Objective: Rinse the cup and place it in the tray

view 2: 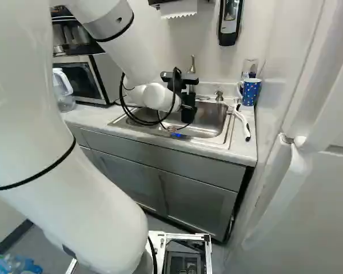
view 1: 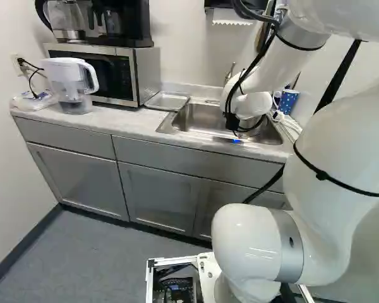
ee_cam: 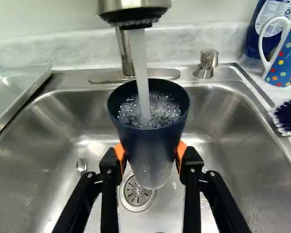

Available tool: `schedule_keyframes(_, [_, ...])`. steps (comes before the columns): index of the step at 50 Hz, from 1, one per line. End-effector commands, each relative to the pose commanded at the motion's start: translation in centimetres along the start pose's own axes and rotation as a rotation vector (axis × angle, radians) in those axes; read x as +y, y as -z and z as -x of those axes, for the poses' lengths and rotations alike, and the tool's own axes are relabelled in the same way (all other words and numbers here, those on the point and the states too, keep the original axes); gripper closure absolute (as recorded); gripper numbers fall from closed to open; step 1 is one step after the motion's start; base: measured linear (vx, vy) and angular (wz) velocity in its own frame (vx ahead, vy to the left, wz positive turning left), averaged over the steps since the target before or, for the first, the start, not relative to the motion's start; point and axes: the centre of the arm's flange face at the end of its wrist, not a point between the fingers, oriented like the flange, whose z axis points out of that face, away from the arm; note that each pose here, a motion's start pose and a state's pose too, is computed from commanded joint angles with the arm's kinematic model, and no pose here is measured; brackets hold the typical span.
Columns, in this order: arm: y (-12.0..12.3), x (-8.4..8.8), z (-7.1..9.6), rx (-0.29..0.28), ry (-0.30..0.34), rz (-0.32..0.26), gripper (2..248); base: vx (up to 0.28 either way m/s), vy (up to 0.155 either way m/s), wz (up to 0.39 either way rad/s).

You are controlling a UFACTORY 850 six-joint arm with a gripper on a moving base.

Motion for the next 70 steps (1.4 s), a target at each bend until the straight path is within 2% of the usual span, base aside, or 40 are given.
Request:
schedule_keyframes(28, [0.2,-0.6,0.2,-0.001,0.006,-0.011,129,0.0,0.0,0.0])
schedule_keyframes(70, [2.1,-6.1,1.6,-0.005,0.074,-0.127,129,0.0,0.0,0.0])
